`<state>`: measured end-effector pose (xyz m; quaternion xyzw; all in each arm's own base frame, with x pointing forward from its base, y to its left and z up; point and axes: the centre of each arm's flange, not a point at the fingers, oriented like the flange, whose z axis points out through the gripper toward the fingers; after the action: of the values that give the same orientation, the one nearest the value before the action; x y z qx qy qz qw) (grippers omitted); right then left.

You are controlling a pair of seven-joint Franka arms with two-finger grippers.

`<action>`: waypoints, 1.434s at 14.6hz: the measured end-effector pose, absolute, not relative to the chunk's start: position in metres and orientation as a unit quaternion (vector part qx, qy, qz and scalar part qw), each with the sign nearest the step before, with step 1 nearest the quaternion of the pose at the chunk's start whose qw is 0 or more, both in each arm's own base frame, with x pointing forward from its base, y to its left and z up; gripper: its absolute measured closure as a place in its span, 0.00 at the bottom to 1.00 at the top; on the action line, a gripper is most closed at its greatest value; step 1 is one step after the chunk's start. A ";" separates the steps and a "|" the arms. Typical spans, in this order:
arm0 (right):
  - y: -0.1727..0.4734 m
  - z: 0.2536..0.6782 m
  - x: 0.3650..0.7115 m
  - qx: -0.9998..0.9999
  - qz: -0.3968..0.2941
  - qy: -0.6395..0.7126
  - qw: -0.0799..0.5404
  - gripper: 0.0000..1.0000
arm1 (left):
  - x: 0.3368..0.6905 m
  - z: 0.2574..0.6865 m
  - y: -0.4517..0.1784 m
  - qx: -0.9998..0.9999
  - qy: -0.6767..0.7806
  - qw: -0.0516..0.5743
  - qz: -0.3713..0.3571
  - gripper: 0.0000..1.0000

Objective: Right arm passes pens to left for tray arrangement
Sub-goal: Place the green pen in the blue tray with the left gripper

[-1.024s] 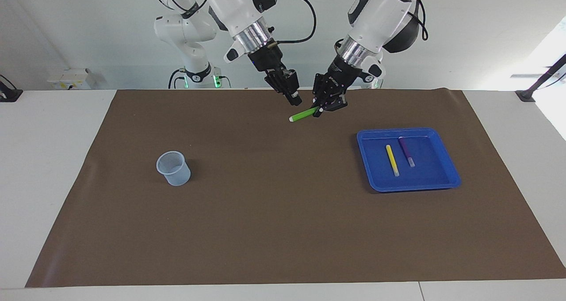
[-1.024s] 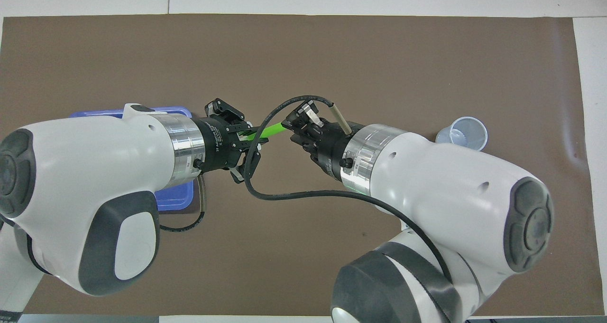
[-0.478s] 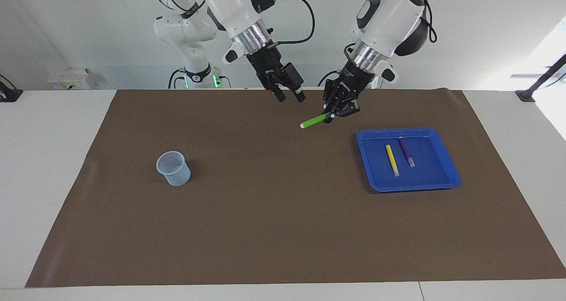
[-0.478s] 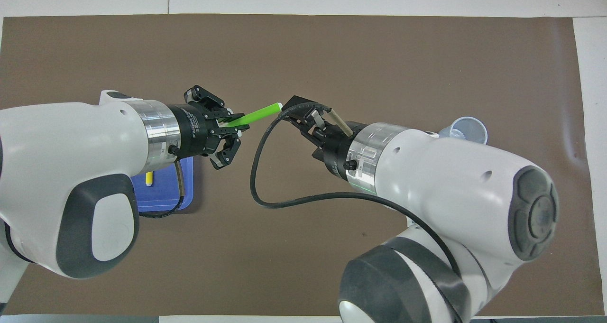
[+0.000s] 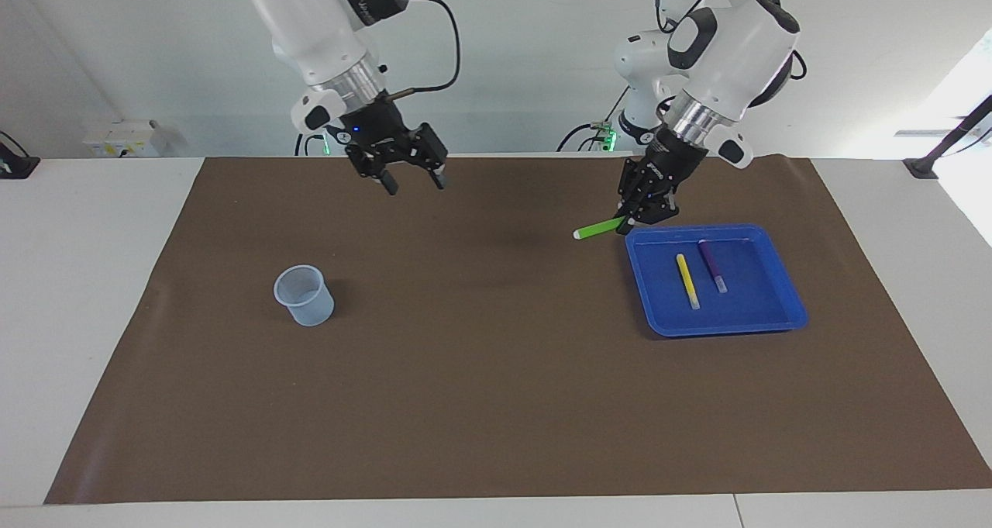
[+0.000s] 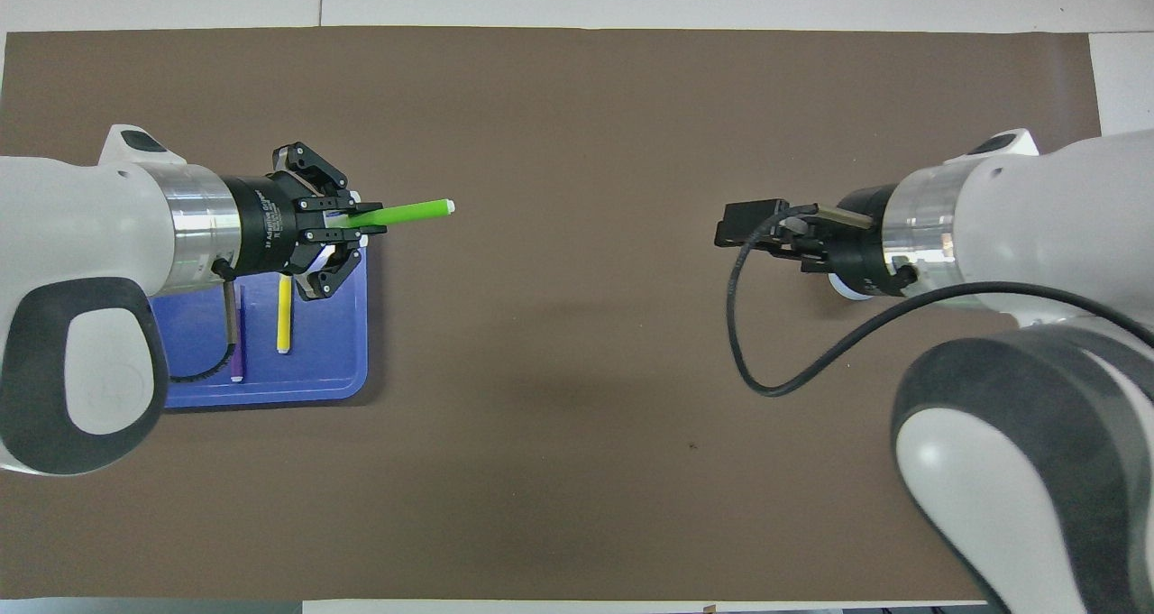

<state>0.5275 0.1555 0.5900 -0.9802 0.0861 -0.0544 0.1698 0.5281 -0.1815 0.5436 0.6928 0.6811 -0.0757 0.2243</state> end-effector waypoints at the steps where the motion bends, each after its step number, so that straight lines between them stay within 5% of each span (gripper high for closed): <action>1: 0.135 0.590 0.530 -0.985 -0.055 0.058 0.151 0.00 | 0.532 0.536 -0.160 0.719 0.658 0.212 -0.076 0.82; 7: 0.099 0.584 0.525 -0.999 -0.024 -0.019 0.036 0.00 | 0.536 0.482 -0.018 0.860 0.468 0.185 -0.087 0.82; 11: 0.024 0.574 0.533 -0.999 -0.003 -0.032 0.035 0.00 | 0.533 0.429 0.054 0.945 0.292 0.122 -0.082 0.82; 17: -0.015 0.542 0.571 -0.998 0.051 -0.037 -0.029 0.00 | 0.537 0.363 0.089 0.989 0.089 0.027 -0.117 0.82; 21: -0.031 0.536 0.576 -0.997 0.064 -0.021 -0.032 0.00 | 0.543 0.333 0.087 0.990 0.060 0.024 -0.126 0.82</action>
<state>0.5755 -0.0306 0.5357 -0.9972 -0.0207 0.0645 -0.0317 0.5430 0.0875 0.3326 0.9899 0.0599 -0.1262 0.0235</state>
